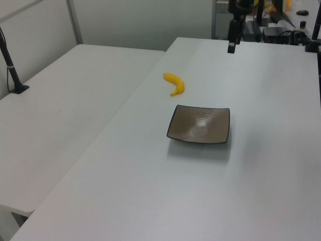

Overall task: Bananas placed on a ceramic plate
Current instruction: 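Move the open gripper over the yellow banana and lower it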

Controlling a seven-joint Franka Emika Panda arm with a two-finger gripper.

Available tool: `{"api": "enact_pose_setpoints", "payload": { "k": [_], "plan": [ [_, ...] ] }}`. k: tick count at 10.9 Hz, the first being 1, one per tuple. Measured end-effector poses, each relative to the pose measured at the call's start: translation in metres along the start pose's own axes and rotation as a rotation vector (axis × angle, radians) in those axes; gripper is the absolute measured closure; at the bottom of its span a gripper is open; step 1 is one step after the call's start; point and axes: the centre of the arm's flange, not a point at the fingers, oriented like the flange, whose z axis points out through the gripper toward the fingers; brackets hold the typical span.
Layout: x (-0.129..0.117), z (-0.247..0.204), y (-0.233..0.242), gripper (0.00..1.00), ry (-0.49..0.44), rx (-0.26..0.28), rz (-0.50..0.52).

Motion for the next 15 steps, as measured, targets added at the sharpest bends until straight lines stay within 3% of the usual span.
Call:
{"api": "enact_pose_setpoints", "payload": {
  "k": [10,12,15],
  "plan": [
    [0.005,0.018,0.009,0.0,-0.031,-0.004,-0.002],
    [0.017,0.018,0.036,0.0,-0.016,-0.007,0.047],
    [0.056,0.03,0.082,0.0,0.0,-0.018,0.25]
  ]
}}
